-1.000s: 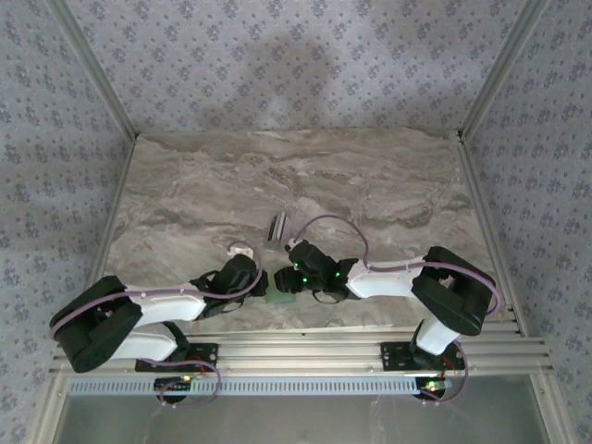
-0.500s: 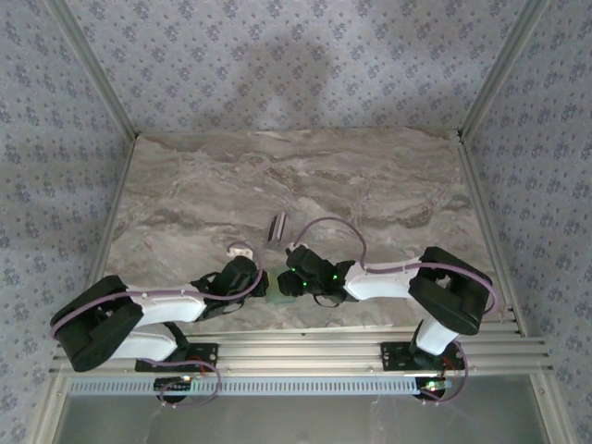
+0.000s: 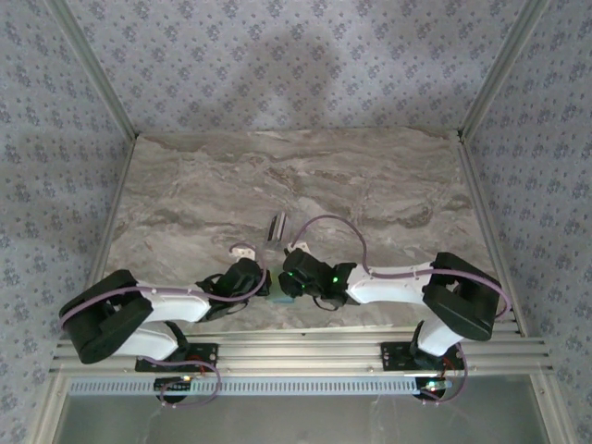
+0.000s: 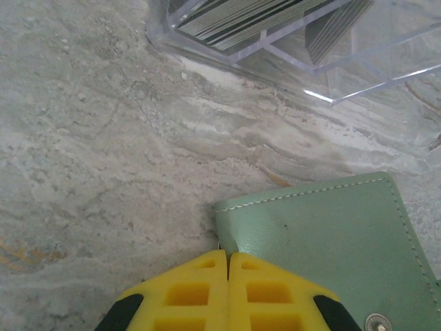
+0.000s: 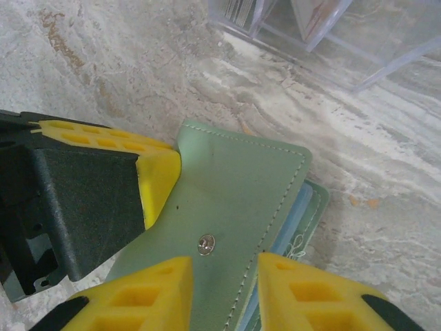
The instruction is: Put the credit cards into the card holder
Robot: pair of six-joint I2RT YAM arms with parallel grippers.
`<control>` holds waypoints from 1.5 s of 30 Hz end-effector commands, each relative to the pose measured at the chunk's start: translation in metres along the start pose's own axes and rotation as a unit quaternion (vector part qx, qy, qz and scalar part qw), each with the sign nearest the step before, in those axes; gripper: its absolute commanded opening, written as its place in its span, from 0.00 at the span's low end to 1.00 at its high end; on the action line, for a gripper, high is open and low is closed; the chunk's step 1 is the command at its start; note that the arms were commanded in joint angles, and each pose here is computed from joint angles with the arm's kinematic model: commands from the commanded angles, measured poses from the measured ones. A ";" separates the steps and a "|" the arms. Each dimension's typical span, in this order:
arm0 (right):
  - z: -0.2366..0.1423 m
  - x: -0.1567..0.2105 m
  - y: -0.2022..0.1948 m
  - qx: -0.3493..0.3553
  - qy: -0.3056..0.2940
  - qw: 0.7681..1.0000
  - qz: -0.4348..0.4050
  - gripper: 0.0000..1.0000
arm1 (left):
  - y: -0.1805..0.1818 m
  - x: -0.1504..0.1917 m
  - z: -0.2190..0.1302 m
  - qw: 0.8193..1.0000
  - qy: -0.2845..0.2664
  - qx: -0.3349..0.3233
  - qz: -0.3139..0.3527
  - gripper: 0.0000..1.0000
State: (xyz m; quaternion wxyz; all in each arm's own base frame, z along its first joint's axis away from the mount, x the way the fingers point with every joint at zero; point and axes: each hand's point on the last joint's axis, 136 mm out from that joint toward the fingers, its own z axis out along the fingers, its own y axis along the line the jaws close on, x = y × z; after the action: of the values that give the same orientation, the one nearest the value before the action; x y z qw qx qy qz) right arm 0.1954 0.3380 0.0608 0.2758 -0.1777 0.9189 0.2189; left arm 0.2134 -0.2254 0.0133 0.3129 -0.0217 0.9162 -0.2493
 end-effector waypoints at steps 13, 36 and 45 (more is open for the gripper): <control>0.000 -0.018 0.049 -0.174 -0.013 0.984 0.037 0.33 | 0.042 0.053 0.002 0.994 0.083 -0.075 0.016 0.03; 0.011 0.024 -0.021 -0.032 0.017 0.991 0.127 0.41 | 0.046 0.051 -0.004 0.994 0.075 -0.080 0.013 0.03; 0.005 0.031 -0.019 -0.043 0.014 0.991 0.130 0.41 | 0.044 0.051 -0.002 0.994 0.074 -0.080 0.014 0.03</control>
State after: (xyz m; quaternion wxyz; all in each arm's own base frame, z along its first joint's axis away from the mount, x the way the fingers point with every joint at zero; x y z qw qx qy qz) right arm 0.1881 0.3194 0.0330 0.2274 -0.0738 0.9273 0.2880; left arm 0.2121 -0.2248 0.0140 0.3286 -0.0408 0.9112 -0.2451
